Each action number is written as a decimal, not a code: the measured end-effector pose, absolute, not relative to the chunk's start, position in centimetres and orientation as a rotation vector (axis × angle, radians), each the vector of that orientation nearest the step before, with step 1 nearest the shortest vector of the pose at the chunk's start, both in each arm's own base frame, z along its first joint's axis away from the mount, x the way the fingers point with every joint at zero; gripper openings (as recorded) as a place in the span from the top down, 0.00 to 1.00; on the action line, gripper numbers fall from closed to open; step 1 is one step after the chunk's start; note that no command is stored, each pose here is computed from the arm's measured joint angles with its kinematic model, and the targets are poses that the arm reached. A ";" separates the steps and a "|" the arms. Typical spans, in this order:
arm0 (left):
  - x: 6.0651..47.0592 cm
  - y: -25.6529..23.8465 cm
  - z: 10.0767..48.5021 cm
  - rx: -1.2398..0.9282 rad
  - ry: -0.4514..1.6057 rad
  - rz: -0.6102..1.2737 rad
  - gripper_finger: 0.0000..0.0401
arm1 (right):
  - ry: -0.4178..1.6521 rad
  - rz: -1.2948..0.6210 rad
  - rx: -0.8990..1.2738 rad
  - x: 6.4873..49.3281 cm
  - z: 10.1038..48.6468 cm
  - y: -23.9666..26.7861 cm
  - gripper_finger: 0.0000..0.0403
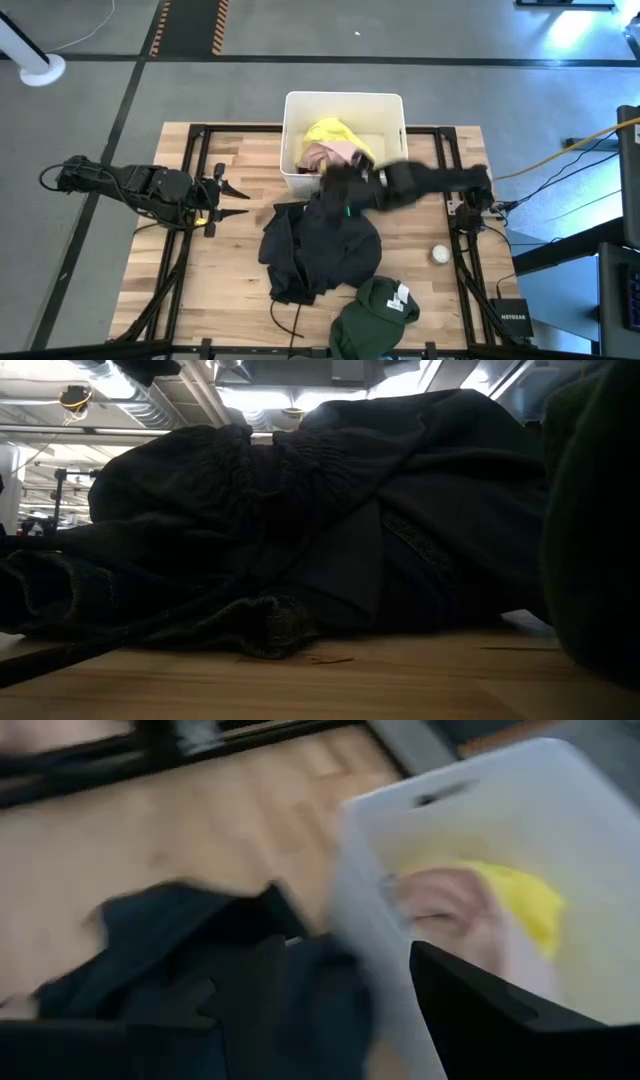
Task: Sort clothes
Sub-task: Put the green shirt into the white bin
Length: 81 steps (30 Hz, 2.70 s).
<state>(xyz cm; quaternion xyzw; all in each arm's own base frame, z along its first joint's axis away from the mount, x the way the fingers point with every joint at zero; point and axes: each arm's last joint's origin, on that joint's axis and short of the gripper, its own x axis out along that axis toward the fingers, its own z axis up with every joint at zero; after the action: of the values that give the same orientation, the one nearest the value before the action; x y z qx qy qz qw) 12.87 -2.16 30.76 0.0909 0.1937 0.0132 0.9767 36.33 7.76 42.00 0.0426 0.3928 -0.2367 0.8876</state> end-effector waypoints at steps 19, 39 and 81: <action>14.2 -2.7 28.9 0.149 0.565 -0.027 0.62 | 1.065 -0.387 -0.156 35.7 34.7 19.3 0.42; 15.9 -2.1 27.4 0.162 0.692 0.023 0.62 | 1.234 -0.349 0.318 34.4 33.7 22.1 0.42; 16.2 -2.1 27.8 0.211 0.642 0.006 0.62 | 1.473 -0.505 0.341 29.3 15.1 25.8 0.78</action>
<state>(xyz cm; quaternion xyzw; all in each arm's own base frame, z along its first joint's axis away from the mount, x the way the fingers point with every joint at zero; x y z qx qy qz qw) 16.24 -2.15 27.77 0.1037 0.3149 0.0031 0.9434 29.27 25.82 15.09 0.1532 0.6611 -0.2264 0.6988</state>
